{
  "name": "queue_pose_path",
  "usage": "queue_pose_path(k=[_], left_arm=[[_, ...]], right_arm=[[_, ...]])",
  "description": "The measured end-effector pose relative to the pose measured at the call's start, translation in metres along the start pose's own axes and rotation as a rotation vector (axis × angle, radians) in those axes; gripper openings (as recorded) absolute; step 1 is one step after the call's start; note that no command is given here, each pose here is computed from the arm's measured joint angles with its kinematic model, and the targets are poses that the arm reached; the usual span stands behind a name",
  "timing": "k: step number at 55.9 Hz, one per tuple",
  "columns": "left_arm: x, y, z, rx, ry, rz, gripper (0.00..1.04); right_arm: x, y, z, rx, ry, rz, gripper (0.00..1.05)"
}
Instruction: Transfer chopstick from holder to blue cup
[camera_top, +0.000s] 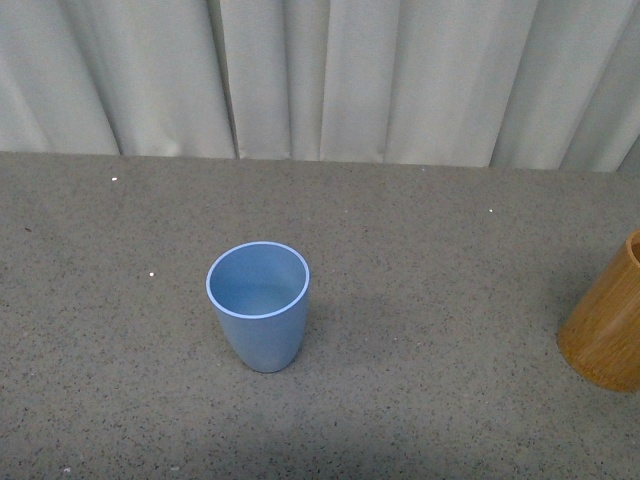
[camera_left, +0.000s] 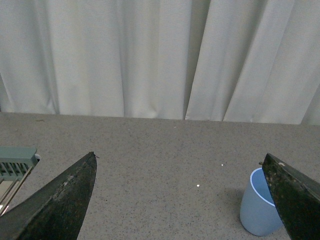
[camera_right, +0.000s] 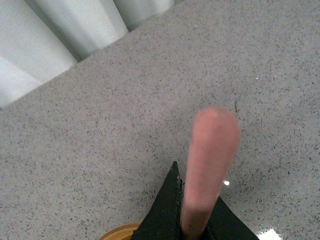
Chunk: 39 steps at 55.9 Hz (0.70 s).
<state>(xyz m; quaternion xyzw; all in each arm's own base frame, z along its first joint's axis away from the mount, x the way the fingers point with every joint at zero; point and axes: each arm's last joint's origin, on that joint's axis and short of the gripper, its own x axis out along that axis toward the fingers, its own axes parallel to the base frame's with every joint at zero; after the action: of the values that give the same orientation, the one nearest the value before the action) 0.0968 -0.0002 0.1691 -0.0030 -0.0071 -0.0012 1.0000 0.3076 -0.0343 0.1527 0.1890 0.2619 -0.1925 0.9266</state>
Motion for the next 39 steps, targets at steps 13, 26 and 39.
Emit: queue_pose_path(k=[13, 26, 39], left_arm=[[0.000, 0.000, 0.000, 0.000, 0.000, 0.000, 0.98], [0.000, 0.000, 0.000, 0.000, 0.000, 0.000, 0.98], [0.000, 0.000, 0.000, 0.000, 0.000, 0.000, 0.98]], right_arm=[[-0.039, -0.008, 0.035, 0.043, -0.112, 0.054, 0.02], [-0.086, 0.001, 0.059, 0.066, -0.237, 0.160, 0.02], [-0.107, 0.036, 0.049, 0.089, -0.281, 0.336, 0.02]])
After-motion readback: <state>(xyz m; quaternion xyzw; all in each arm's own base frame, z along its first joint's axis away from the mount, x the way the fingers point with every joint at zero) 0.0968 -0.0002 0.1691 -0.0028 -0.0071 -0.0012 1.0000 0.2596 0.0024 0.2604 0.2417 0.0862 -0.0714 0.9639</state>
